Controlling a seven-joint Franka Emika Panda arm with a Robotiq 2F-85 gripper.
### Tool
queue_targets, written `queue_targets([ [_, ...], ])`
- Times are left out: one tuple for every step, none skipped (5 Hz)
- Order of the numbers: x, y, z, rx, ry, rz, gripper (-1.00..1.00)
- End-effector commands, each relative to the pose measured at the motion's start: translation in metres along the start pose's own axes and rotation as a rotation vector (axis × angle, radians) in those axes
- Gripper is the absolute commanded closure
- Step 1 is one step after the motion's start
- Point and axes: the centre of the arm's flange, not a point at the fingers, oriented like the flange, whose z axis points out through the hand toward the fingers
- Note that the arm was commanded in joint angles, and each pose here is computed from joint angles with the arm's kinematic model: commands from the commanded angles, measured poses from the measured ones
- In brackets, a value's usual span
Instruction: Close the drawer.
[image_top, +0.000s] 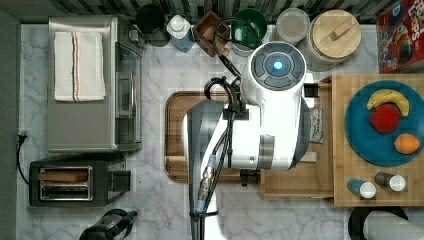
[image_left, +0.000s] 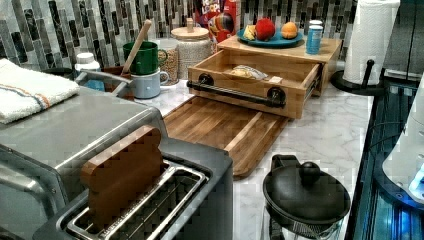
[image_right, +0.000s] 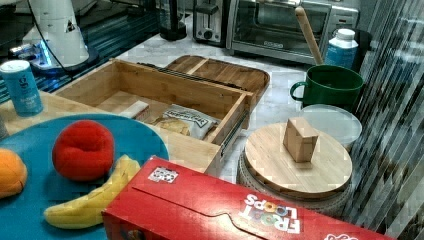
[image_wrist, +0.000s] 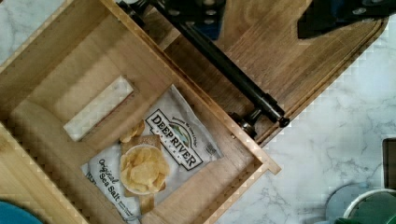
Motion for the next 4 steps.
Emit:
queue_targets([
  [0.002, 0.003, 0.003, -0.003, -0.003, -0.006, 1.00],
  [0.002, 0.003, 0.003, -0.003, -0.003, -0.006, 1.00],
  [0.005, 0.004, 0.003, 0.028, -0.078, -0.020, -1.00],
  [-0.018, -0.011, 0.004, 0.004, -0.090, -0.093, -1.00],
])
